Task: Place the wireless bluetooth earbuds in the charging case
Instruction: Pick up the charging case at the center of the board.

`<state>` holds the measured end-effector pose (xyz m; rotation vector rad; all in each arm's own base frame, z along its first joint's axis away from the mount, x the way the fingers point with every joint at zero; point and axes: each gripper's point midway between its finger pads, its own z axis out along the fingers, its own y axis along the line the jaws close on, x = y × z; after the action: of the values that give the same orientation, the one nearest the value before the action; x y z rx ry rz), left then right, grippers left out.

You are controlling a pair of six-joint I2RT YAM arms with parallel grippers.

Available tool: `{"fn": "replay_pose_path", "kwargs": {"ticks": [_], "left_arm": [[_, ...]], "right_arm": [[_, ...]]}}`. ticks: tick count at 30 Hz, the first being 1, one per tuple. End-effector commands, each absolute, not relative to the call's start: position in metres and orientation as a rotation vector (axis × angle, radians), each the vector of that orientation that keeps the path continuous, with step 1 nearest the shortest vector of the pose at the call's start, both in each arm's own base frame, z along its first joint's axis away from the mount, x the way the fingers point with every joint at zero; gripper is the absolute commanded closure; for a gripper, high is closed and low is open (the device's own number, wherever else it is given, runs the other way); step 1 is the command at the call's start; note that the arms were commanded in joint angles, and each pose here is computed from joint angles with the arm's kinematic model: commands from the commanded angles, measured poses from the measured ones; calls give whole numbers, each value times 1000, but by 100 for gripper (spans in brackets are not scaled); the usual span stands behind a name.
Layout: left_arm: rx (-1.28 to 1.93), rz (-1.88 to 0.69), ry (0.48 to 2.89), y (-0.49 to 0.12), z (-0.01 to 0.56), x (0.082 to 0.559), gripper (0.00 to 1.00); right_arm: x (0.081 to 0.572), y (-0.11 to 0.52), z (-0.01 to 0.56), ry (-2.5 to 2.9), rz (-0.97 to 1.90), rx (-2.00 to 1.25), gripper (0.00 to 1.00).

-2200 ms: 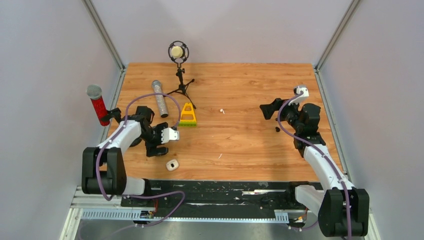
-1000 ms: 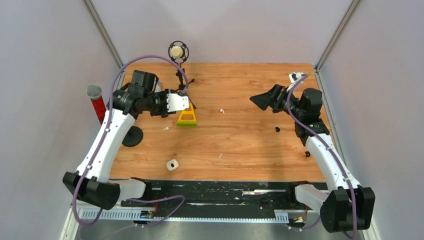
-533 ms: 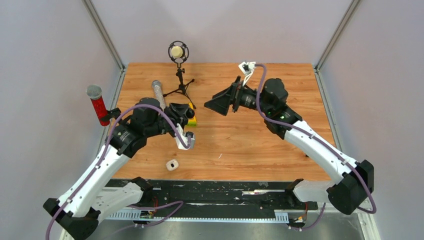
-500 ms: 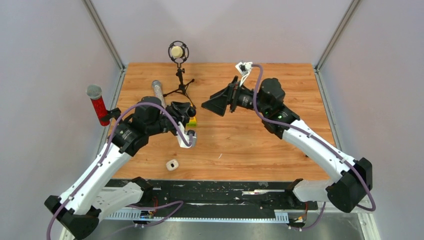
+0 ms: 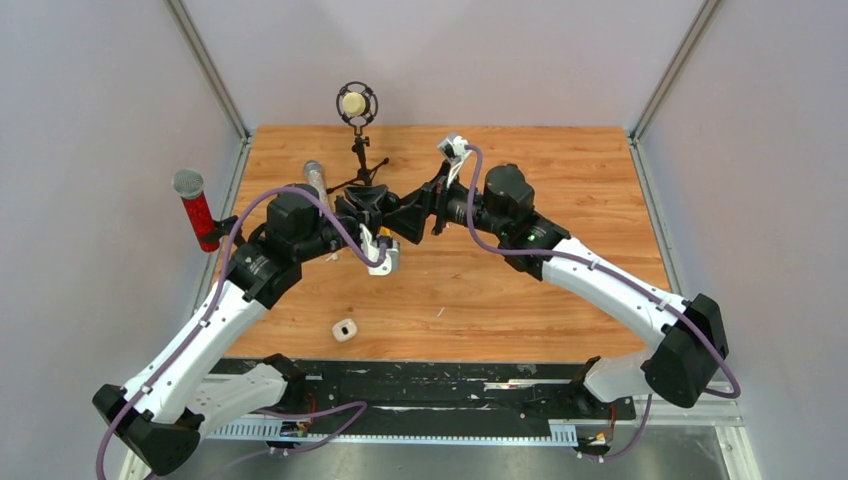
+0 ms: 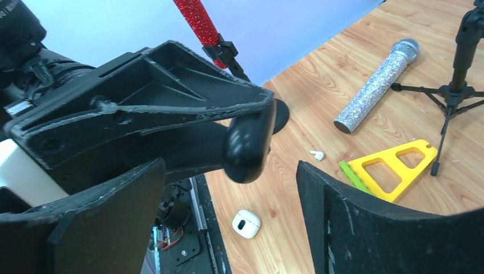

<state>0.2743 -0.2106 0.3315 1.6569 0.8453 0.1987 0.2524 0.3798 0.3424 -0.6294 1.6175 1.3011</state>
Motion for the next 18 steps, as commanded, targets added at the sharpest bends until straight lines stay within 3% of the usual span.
{"fn": "replay_pose_path", "kwargs": {"ticks": [1,4,9,14,15,16,17,18], "left_arm": [[1602,125,756,-221,360,258,90],[1605,105,740,-224,363,255,89],[1613,73,753,-225,357,251,87],[1593,74,775,-222,361,252,83],[1598,70,784,-222,359,251,75],[1598,58,794,-222,358,250,48],[1608,43,811,-221,353,248,33],[1607,22,820,-221,353,245,10]], "right_arm": [[260,383,369,1512,1276,-643,18],[267,391,360,1554,1292,-623,24],[268,401,356,1559,1341,-627,45],[266,402,353,1559,1346,-672,79],[265,400,353,1556,1350,-679,86],[266,397,352,1554,1353,-683,95],[269,392,352,1554,1354,-683,100],[270,388,351,1554,1356,-692,100]]}}
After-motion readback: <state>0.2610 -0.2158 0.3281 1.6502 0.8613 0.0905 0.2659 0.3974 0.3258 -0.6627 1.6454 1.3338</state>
